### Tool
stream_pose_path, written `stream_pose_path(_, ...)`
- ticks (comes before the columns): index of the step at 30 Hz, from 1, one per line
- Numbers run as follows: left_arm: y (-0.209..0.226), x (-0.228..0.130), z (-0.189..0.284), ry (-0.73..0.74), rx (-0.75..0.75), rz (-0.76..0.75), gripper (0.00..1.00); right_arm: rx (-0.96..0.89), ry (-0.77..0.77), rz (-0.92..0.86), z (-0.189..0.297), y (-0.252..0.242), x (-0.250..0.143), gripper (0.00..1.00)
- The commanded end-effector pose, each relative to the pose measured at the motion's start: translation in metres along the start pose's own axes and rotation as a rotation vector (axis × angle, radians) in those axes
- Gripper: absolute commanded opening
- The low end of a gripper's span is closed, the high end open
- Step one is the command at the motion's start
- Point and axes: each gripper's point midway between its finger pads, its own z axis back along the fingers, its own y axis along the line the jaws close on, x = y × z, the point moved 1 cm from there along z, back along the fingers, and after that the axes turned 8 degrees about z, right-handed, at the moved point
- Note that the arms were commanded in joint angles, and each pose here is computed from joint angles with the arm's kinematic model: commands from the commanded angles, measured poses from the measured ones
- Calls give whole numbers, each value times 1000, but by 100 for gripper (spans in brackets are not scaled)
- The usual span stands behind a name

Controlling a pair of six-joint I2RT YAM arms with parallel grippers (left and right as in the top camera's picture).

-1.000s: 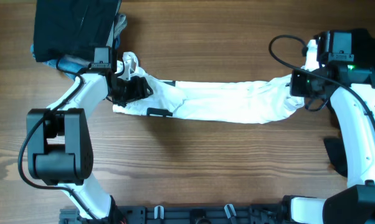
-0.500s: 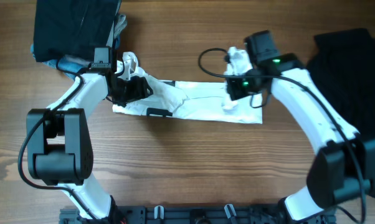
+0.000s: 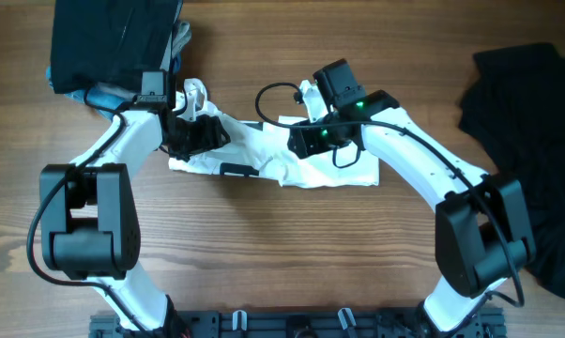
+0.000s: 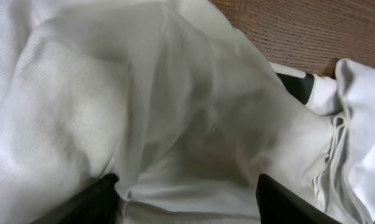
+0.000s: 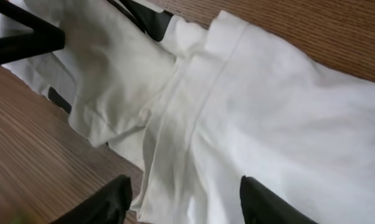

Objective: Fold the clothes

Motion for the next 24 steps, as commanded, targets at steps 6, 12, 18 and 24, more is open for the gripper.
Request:
stream_pose_path(6,22,-4,30,31,159,35,78,-31,-32,-104,25,-18,3,15)
stream_pose_path(12,3,3,71,-19,136,-68,98,-41,135,-282,-12,-28,-38,4)
stream_pose_path(18,49,-3,86,15,250,-19,100,-48,258,-375,-50,-38,-66,4)
stream_pose_path(24,72,10,71,42,69,6,98,-45,227,-363,-53,-40,-59,4)
